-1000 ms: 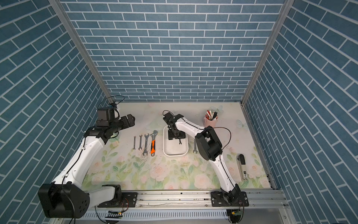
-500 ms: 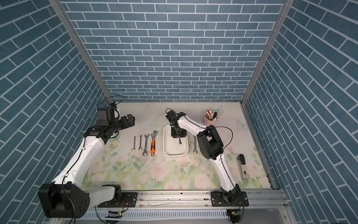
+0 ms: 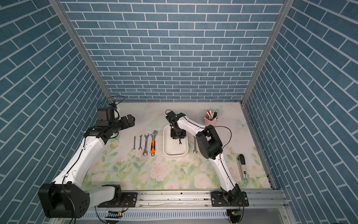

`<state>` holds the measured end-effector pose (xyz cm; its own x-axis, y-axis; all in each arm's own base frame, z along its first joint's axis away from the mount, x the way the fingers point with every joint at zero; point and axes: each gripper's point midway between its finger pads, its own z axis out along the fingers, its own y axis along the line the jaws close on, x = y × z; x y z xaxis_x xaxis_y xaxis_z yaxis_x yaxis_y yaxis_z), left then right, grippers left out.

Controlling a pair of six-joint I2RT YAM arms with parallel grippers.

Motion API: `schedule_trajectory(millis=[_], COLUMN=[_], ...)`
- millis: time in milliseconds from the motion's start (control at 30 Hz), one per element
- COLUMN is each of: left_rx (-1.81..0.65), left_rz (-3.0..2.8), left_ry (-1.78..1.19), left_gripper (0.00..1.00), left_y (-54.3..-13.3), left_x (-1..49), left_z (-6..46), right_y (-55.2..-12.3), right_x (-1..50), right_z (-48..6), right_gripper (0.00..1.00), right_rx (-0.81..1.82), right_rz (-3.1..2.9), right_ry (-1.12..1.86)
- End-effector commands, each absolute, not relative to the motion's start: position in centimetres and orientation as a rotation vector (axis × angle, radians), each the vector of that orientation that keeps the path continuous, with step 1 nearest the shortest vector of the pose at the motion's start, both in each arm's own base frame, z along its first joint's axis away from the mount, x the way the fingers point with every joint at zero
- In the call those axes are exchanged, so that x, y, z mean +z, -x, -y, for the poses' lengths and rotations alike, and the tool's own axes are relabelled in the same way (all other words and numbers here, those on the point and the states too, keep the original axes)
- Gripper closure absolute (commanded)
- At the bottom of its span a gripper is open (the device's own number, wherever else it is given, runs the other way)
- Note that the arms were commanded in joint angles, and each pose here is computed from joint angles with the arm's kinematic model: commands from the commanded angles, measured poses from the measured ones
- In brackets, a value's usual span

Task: Take out the wrench from the storage box
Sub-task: Pick up the wrench from the storage box.

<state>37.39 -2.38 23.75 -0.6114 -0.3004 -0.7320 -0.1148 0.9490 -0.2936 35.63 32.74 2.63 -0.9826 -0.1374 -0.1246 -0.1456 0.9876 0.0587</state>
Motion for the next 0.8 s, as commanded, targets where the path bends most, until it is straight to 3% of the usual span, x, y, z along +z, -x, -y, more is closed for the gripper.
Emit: schedule_trajectory(millis=[0,333,400,767], left_rx=[-0.282,-0.286,-0.286,-0.293], left_rz=[-2.229,-2.228,-2.229,-2.228], left_ry=[0.299,0.302,0.305,0.304], left_gripper=[0.02,0.02,0.02,0.02], left_y=[-37.5,-37.5,-37.5,-37.5], left_x=[23.4,23.4,23.3,23.3], left_z=[2.2,2.1,2.1,2.0], right_y=[-34.8,-35.1,-35.1,-35.6], right_x=[1.1,0.9,1.0,2.3], right_z=[-32.2,-32.0,-31.8,-31.8], right_gripper=[0.64,0.80,0.87,0.91], right_rx=[0.072,0.057,0.051,0.053], right_rz=[-3.078,-3.081,-3.082,-3.055], right_ry=[0.216,0.214,0.211,0.210])
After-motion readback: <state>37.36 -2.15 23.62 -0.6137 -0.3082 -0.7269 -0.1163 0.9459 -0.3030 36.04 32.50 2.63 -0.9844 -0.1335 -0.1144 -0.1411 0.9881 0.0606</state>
